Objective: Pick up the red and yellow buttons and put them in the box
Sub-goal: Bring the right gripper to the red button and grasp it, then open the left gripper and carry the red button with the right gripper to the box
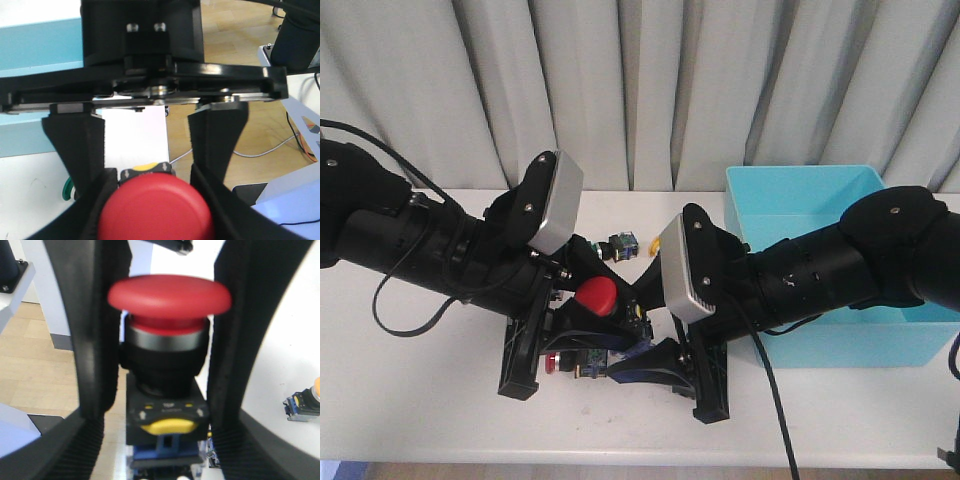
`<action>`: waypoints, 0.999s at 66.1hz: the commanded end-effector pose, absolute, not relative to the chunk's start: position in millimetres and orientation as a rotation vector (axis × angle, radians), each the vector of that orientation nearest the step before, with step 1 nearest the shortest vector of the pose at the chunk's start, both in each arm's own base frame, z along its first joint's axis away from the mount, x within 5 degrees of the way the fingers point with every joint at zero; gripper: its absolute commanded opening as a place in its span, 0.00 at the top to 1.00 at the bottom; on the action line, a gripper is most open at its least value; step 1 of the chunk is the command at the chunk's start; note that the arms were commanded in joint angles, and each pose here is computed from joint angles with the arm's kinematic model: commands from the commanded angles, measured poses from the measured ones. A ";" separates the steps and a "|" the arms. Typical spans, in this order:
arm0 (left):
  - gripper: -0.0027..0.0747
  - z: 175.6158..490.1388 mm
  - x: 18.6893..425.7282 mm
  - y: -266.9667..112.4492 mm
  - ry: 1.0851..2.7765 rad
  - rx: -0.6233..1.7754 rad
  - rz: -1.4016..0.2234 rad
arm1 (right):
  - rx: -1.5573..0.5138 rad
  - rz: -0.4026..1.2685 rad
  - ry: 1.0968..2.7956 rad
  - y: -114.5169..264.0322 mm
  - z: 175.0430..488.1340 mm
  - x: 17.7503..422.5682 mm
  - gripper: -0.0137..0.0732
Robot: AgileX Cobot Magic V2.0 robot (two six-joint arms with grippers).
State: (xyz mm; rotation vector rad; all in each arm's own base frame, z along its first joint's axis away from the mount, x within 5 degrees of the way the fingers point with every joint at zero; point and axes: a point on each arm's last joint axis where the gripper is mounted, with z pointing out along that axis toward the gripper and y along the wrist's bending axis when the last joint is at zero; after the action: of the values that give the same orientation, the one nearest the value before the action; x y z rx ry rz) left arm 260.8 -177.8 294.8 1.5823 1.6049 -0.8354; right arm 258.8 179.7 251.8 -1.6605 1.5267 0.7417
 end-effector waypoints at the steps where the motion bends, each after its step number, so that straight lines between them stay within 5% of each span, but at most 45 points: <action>1: 0.72 320.3 256.5 -180.5 1.526 1.515 -0.872 | -1.621 0.742 1.460 181.4 272.4 257.7 0.41; 22: 0.72 320.3 256.5 -180.5 1.526 1.515 -0.872 | -1.619 0.735 1.462 181.3 272.3 258.3 0.59; 37: 0.69 320.2 256.8 -180.5 1.530 1.511 -0.871 | -1.619 0.734 1.463 181.3 272.3 258.4 0.61; 66: 0.14 320.2 257.2 -180.5 1.531 1.509 -0.866 | -1.617 0.729 1.465 181.2 272.2 258.8 0.61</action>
State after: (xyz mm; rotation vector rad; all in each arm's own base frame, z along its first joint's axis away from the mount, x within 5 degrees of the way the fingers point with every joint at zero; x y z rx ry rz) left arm 260.4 -178.0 295.1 1.5841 1.5998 -0.8403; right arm 259.7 179.2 250.5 -1.6667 1.5306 0.7260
